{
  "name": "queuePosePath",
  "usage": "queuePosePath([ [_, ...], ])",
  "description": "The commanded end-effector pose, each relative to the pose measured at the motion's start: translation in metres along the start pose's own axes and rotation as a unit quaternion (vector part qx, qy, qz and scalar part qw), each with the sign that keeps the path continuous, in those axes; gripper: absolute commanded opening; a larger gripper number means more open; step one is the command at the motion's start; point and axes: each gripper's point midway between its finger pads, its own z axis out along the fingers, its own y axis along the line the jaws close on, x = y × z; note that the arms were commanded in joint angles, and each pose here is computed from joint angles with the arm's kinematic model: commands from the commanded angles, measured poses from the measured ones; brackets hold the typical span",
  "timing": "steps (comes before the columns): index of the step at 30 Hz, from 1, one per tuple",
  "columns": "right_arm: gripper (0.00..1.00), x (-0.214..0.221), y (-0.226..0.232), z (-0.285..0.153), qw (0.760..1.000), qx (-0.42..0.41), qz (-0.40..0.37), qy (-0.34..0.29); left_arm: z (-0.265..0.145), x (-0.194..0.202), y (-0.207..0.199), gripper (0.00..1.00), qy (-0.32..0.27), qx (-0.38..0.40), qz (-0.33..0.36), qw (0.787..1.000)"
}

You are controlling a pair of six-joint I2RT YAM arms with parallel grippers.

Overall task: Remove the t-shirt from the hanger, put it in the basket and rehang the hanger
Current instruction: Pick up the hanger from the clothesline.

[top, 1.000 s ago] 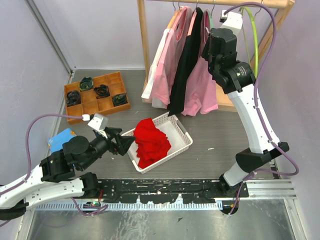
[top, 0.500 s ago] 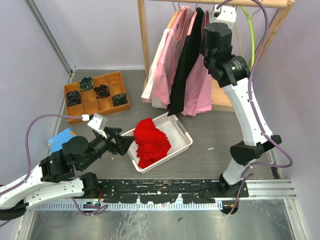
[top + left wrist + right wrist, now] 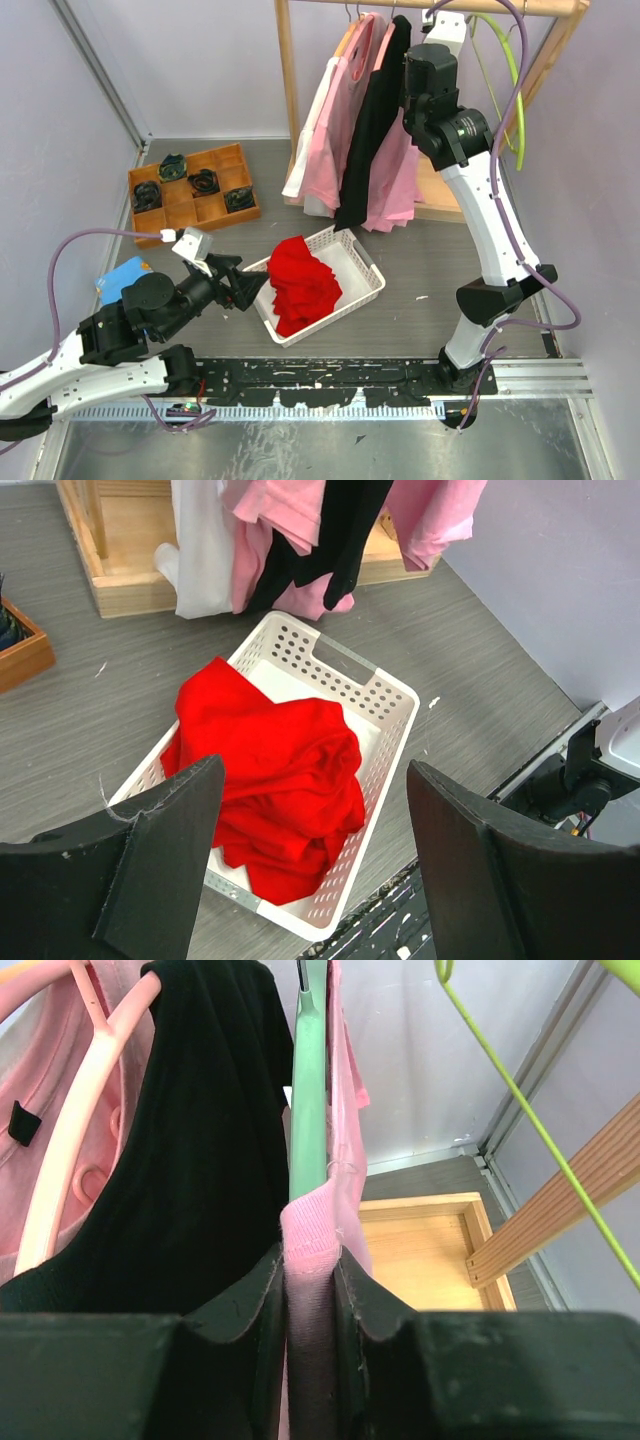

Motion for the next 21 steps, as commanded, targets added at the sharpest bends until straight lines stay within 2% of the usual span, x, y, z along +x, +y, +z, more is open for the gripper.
queuePosePath([
  [1,0.12,-0.032,-0.014,-0.011,0.999,0.016,0.02,-0.044,-0.001,-0.011,-0.002,0.81,-0.019,0.003,-0.006,1.0],
  [6,0.01,-0.052,-0.02,-0.02,0.997,0.013,0.027,-0.076,-0.002,-0.012,-0.002,0.81,-0.019,0.003,-0.006,1.0],
  [21,0.01,-0.112,-0.048,-0.065,0.984,0.001,0.056,-0.172,0.006,-0.013,-0.009,0.81,-0.016,0.007,-0.005,1.0],
])
